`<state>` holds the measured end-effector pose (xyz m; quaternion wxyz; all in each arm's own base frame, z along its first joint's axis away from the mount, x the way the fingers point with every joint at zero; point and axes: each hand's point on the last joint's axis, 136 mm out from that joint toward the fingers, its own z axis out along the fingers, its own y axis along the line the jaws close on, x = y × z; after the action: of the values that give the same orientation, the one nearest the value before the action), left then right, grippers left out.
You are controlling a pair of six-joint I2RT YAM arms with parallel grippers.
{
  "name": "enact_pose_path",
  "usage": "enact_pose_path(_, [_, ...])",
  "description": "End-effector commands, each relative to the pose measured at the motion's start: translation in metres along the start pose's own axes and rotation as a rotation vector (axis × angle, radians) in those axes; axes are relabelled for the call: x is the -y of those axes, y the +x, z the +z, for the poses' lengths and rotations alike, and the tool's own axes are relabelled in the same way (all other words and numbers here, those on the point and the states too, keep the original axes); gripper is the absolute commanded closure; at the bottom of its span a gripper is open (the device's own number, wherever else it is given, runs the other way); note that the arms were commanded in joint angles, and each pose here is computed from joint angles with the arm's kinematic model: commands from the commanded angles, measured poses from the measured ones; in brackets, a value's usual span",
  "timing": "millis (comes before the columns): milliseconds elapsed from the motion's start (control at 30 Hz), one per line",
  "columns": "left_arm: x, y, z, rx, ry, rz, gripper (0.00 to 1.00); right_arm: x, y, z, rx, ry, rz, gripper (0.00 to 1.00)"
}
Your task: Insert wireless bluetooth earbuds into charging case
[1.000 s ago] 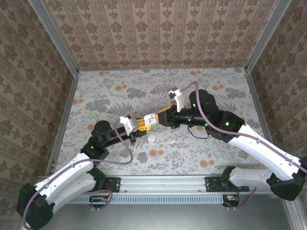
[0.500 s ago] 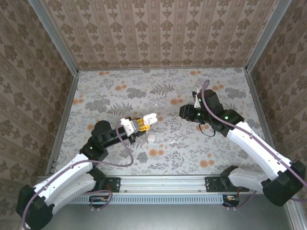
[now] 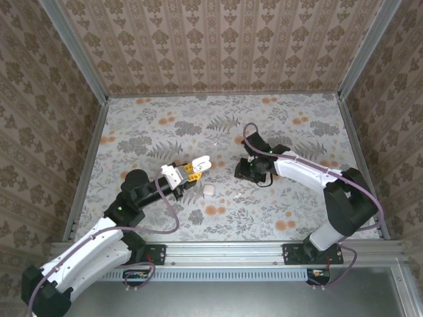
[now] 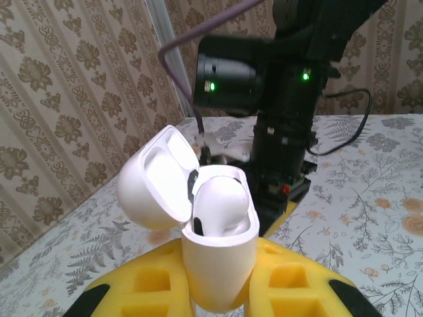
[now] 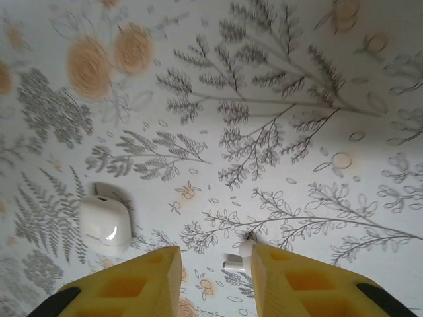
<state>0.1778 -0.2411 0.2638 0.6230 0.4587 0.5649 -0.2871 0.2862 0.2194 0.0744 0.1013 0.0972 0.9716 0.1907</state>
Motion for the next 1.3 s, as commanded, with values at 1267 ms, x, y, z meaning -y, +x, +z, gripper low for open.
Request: enact_pose_path(1267, [0.006, 0.01, 0.001, -0.029, 0.027, 0.028, 1.0, 0.027, 0.047, 0.044, -0.111, 0.253, -0.06, 0.64])
